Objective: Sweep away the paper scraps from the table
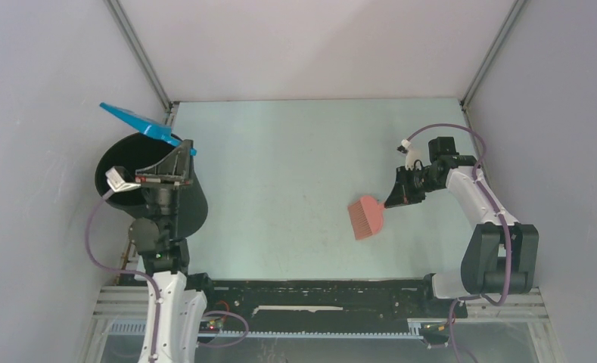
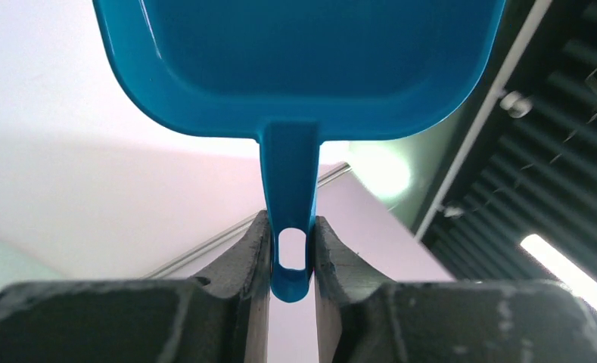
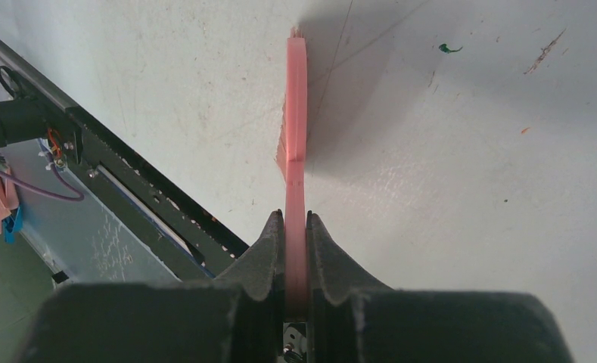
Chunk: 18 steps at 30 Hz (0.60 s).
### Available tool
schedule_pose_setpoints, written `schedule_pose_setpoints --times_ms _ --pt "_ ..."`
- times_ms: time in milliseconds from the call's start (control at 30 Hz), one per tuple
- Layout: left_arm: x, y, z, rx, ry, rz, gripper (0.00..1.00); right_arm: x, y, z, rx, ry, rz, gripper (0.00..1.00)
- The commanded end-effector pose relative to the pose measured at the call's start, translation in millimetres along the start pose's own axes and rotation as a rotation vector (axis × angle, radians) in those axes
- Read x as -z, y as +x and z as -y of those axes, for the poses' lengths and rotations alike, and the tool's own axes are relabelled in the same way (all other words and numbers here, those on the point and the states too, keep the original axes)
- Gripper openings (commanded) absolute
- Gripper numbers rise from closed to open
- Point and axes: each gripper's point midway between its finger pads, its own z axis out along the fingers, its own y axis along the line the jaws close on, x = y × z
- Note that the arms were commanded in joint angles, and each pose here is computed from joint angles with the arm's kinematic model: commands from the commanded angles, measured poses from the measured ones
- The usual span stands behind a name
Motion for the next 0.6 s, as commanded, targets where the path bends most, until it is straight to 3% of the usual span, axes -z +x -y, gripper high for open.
schedule_pose_setpoints --times_ms 0,367,567 --pt "-3 21 -5 -0.309 -0.125 -0.15 0.0 -2 2 2 0.034 0.019 -0.015 0.0" --pt "33 19 -77 -0.783 -0.629 -0.443 0.0 -3 1 6 0.035 0.037 -0.018 0.0" --pt "60 40 -110 -0.934 -0.754 -0.665 0.0 -6 2 6 0.026 0.024 -0.026 0.0"
